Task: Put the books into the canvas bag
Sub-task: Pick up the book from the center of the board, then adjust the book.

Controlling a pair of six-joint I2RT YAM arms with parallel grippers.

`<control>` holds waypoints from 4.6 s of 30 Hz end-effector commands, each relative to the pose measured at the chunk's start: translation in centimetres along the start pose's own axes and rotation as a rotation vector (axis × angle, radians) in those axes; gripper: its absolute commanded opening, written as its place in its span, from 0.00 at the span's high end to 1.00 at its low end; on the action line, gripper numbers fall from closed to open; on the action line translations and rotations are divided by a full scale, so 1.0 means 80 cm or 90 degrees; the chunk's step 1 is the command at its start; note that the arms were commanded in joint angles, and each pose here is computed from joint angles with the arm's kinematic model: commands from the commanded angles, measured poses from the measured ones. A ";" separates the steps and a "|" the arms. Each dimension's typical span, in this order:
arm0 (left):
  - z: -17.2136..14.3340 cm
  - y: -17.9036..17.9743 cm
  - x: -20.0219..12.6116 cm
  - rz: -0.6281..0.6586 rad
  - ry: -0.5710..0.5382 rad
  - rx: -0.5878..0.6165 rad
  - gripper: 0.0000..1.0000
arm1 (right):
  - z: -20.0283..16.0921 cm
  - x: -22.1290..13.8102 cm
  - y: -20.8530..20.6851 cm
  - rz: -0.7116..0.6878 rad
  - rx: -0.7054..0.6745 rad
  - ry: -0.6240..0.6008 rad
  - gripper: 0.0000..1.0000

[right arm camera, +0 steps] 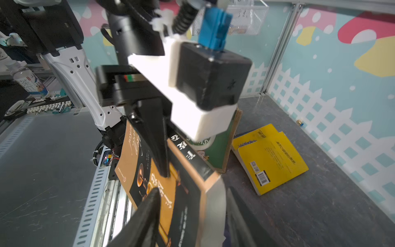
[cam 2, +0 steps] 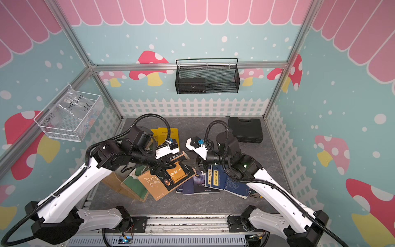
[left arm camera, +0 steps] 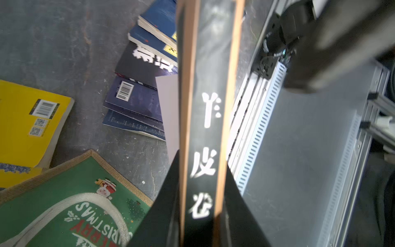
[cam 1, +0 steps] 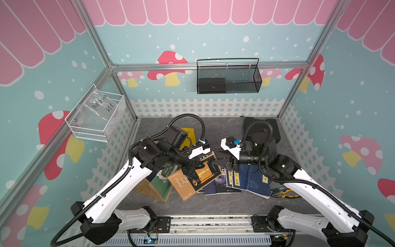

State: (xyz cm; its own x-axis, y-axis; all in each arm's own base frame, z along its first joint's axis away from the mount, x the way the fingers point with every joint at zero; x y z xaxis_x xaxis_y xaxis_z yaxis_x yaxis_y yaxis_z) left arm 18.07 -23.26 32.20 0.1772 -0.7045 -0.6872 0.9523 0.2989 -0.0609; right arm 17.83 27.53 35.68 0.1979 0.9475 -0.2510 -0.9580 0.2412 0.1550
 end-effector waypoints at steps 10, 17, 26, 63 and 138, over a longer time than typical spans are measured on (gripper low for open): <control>0.044 0.034 -0.117 0.086 -0.361 -0.074 1.00 | -0.023 -0.012 -0.029 -0.073 0.093 -0.077 0.19; 0.059 0.003 -0.145 -0.114 -0.462 -0.048 1.00 | -0.034 -0.020 -0.019 0.075 0.078 -0.164 0.16; 0.073 -0.018 -0.161 -0.265 -0.506 -0.011 1.00 | -0.035 -0.045 0.018 0.288 0.014 -0.205 0.15; 0.035 0.093 -0.129 0.008 -0.500 -0.163 1.00 | 0.027 -0.049 0.035 0.376 -0.004 -0.267 0.57; 0.076 0.029 -0.140 -0.180 -0.558 -0.065 1.00 | 0.055 0.026 -0.066 0.054 0.189 -0.268 0.01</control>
State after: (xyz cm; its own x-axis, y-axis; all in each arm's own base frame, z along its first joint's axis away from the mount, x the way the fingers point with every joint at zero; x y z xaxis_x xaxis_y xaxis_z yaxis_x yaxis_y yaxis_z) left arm 21.64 -17.88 42.11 0.1793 -0.9742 0.1369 0.9383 0.1275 -0.3215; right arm 23.29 28.37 39.13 0.2596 0.9547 0.1457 -0.9060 0.1886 0.3789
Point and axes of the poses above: each gripper's point midway between its finger pads, its own x axis out along the fingers, its own y axis along the line the jaws close on, z = x × y, the point moved 2 cm from there along -x, back along the fingers, and after that the axes turned 13 degrees about x, right-handed, at the moved point
